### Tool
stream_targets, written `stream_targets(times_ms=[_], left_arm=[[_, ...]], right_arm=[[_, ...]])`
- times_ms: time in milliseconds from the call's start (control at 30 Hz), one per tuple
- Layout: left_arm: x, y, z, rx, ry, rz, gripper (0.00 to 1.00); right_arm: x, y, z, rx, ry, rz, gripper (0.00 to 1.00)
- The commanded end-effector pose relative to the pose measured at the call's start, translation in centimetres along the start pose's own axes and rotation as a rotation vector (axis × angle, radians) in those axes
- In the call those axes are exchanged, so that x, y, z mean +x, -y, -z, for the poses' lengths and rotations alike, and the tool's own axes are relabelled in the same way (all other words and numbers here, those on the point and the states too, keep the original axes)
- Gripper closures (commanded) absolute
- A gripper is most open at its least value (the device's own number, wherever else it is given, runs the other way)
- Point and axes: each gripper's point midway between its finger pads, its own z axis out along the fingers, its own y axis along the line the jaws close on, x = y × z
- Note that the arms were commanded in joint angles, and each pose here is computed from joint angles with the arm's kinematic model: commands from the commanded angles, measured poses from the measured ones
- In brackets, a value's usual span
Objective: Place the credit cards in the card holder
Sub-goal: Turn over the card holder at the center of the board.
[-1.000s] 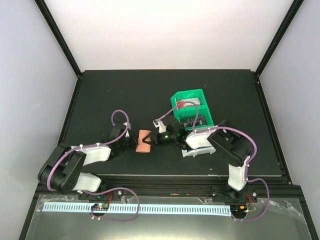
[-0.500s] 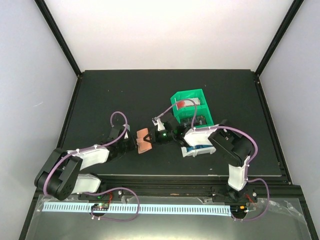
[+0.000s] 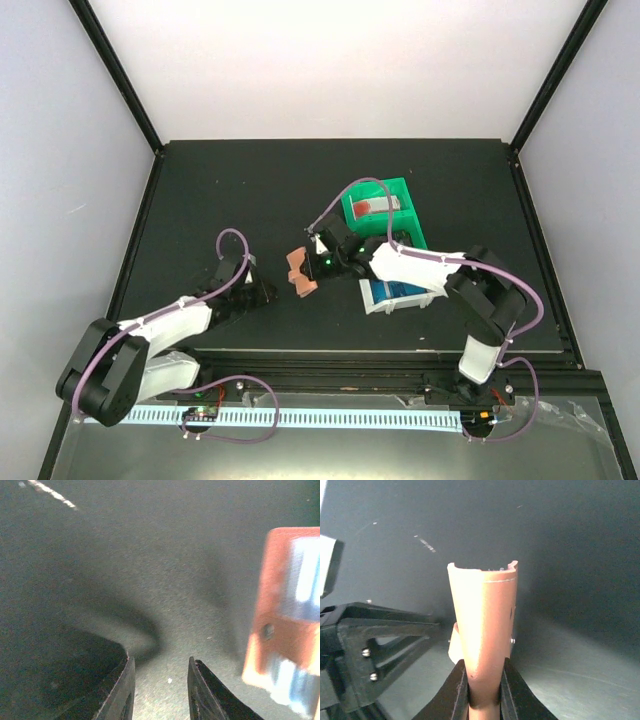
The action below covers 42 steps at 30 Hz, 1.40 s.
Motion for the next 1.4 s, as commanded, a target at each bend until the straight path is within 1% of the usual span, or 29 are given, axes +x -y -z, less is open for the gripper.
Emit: stream_targets(times_ms=[0, 133, 300, 500, 600, 667, 767, 900, 1067, 1100, 1233, 1367], left_arm=[[0.3, -1.6, 1.1, -0.091, -0.006, -0.010, 0.68], [-1.7, -0.6, 3.0, -0.099, 0.075, -0.028, 0.66], [-4.5, 0.9, 6.6, -0.104, 0.194, -0.051, 0.62], [-8.3, 4.0, 12.6, -0.062, 0.367, -0.085, 0.58], [-9.7, 5.3, 15.6, -0.048, 0.433, -0.104, 0.56], [-10.5, 6.1, 17.5, -0.040, 0.469, -0.118, 0.54], [-11.4, 7.2, 20.1, -0.028, 0.507, -0.137, 0.53], [-12.0, 8.4, 22.7, -0.003, 0.544, -0.158, 0.48], [-12.0, 9.3, 23.7, 0.031, 0.543, -0.173, 0.46], [-12.0, 9.2, 23.7, 0.031, 0.541, -0.174, 0.44], [-11.9, 9.0, 23.3, 0.024, 0.530, -0.175, 0.43], [-11.3, 8.3, 21.8, 0.014, 0.490, -0.175, 0.38]], right_arm=[[-1.2, 2.8, 3.6, 0.255, 0.033, 0.120, 0.91], [-1.8, 4.5, 5.8, 0.463, 0.043, 0.204, 0.91], [-1.2, 6.5, 6.7, 0.742, -0.004, 0.313, 0.90], [0.1, 6.2, 5.2, 0.974, -0.082, 0.456, 0.90], [0.2, 5.1, 3.8, 1.045, -0.093, 0.513, 0.89], [0.7, 4.3, 2.7, 1.060, -0.111, 0.544, 0.88], [1.7, 2.6, 0.8, 1.014, -0.141, 0.574, 0.83], [3.6, -0.5, -1.7, 0.861, -0.171, 0.585, 0.68], [5.2, -2.4, -3.7, 0.716, -0.215, 0.562, 0.53], [5.6, -2.8, -4.0, 0.686, -0.222, 0.559, 0.51], [6.7, -5.3, -4.7, 0.493, -0.232, 0.535, 0.47], [5.2, -7.5, -3.1, 0.353, -0.134, 0.478, 0.45]])
